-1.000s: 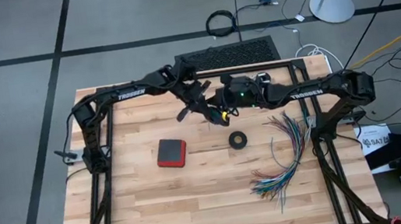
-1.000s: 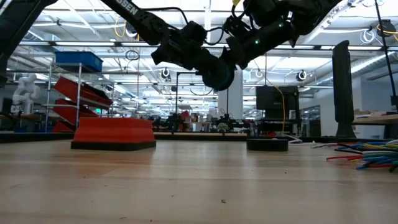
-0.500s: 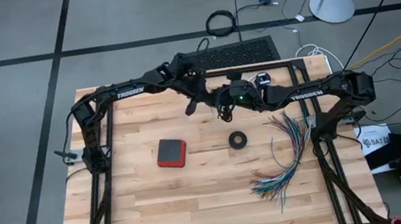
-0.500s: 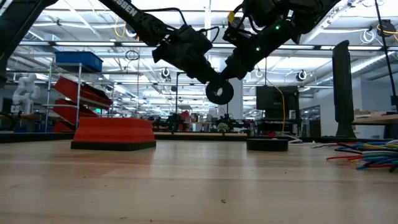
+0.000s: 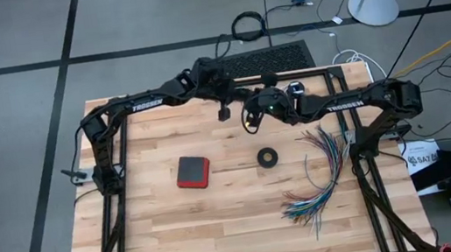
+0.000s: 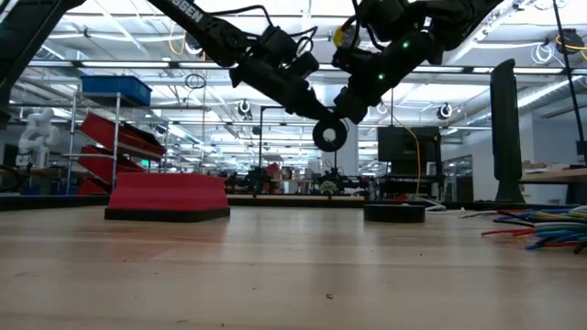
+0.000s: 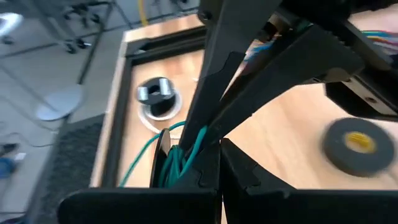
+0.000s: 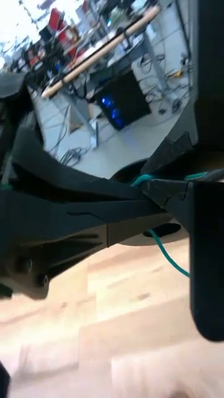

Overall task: Coiling cords
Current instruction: Coil the green wire cable on the spool, then return to Home Position

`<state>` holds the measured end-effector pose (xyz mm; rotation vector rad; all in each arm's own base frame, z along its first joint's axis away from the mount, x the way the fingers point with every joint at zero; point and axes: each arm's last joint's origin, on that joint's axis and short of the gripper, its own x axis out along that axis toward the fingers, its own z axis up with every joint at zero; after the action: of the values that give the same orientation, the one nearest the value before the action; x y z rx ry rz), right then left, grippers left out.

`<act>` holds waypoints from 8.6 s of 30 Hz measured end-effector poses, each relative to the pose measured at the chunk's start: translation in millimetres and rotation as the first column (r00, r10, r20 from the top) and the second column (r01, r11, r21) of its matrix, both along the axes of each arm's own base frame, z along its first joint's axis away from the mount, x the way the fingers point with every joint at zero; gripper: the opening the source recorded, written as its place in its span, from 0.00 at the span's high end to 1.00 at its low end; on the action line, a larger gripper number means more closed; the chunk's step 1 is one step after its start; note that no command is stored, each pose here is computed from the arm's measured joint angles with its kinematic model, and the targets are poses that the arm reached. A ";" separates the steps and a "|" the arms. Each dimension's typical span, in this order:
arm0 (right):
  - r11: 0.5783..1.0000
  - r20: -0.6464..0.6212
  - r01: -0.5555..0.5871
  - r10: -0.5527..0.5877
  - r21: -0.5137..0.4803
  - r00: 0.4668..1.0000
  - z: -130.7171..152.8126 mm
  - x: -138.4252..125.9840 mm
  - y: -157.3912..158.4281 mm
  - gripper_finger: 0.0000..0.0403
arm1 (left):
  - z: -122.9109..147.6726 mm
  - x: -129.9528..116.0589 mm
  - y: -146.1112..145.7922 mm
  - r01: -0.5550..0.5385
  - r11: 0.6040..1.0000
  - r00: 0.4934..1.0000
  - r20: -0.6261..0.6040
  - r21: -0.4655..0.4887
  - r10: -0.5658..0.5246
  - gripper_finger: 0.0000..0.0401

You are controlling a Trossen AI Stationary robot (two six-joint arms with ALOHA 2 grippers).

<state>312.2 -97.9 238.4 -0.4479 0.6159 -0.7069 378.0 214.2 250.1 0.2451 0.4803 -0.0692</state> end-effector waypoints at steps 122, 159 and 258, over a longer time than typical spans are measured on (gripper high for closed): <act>0.821 0.309 -0.199 0.028 0.536 0.951 -23.8 -83.1 3.5 0.94 | -101.9 46.1 5.4 -0.189 0.507 0.868 0.098 -0.841 0.487 0.66; 0.832 0.711 -0.526 0.476 -0.174 0.517 17.1 -218.5 48.6 0.94 | -16.8 -218.8 -109.0 -0.083 0.991 0.732 0.669 -0.100 0.129 0.57; 0.866 0.830 -0.497 0.318 -0.057 0.459 -35.8 -225.0 46.3 0.94 | -67.6 -254.5 -128.8 -0.102 0.969 0.698 0.678 -0.225 0.231 0.57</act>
<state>87.2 -51.5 202.6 -0.0248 -0.3421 -0.2990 123.4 85.5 182.6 0.0409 -0.2777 0.1642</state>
